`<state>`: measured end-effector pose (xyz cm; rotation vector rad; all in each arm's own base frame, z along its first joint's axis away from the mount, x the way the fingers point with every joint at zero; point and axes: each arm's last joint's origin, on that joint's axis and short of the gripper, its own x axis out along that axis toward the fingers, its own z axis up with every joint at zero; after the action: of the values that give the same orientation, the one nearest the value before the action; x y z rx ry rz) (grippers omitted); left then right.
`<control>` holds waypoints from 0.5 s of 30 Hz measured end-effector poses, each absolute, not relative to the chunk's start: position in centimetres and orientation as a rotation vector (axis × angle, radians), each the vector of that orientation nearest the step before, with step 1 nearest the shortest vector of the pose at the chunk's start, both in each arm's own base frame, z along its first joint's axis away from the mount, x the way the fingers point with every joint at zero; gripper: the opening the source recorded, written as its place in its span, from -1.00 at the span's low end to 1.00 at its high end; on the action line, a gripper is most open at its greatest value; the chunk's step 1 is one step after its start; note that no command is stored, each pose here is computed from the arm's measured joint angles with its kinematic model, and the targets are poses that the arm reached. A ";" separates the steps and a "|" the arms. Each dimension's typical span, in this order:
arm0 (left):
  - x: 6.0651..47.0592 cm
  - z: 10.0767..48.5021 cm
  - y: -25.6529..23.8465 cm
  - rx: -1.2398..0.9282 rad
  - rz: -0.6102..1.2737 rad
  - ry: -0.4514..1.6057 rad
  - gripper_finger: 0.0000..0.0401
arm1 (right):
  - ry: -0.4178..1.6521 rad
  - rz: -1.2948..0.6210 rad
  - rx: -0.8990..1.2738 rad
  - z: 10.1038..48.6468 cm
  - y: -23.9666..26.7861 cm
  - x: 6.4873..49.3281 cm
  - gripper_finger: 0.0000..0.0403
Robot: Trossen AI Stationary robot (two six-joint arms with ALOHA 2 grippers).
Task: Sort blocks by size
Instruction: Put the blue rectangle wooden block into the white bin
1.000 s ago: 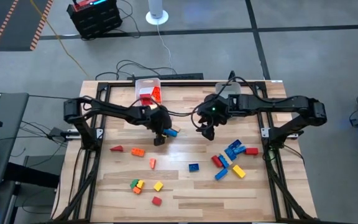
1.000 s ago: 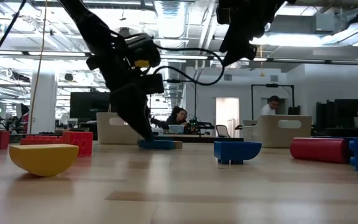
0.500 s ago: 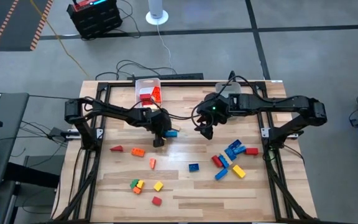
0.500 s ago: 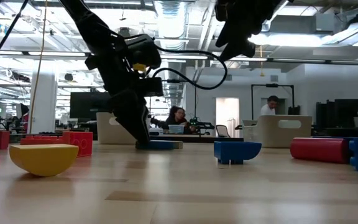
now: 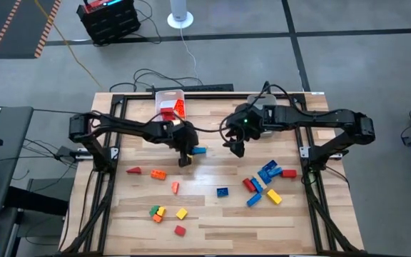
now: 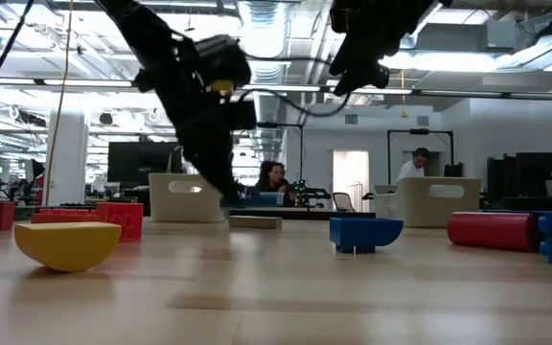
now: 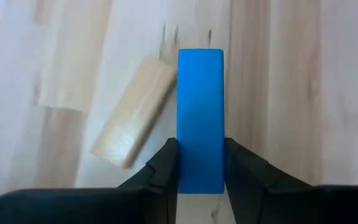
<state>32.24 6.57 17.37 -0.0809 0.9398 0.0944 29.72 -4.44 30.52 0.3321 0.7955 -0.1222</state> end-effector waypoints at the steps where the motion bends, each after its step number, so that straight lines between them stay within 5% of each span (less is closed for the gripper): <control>1: 32.3 17.9 6.6 -0.076 0.095 0.934 -0.55 | 0.797 -0.125 0.333 30.5 -4.5 29.7 0.23; 10: 30.4 24.6 8.9 0.038 0.288 0.855 -0.54 | 0.799 -0.138 0.327 30.5 -5.1 29.6 0.23; 15: 27.6 25.4 12.9 -0.091 0.486 0.888 -0.54 | 0.757 -0.149 0.343 30.7 -5.4 29.8 0.23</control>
<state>27.57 12.90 25.42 -0.0906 0.8884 0.4856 29.80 -5.44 30.75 0.3426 0.7569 -0.1493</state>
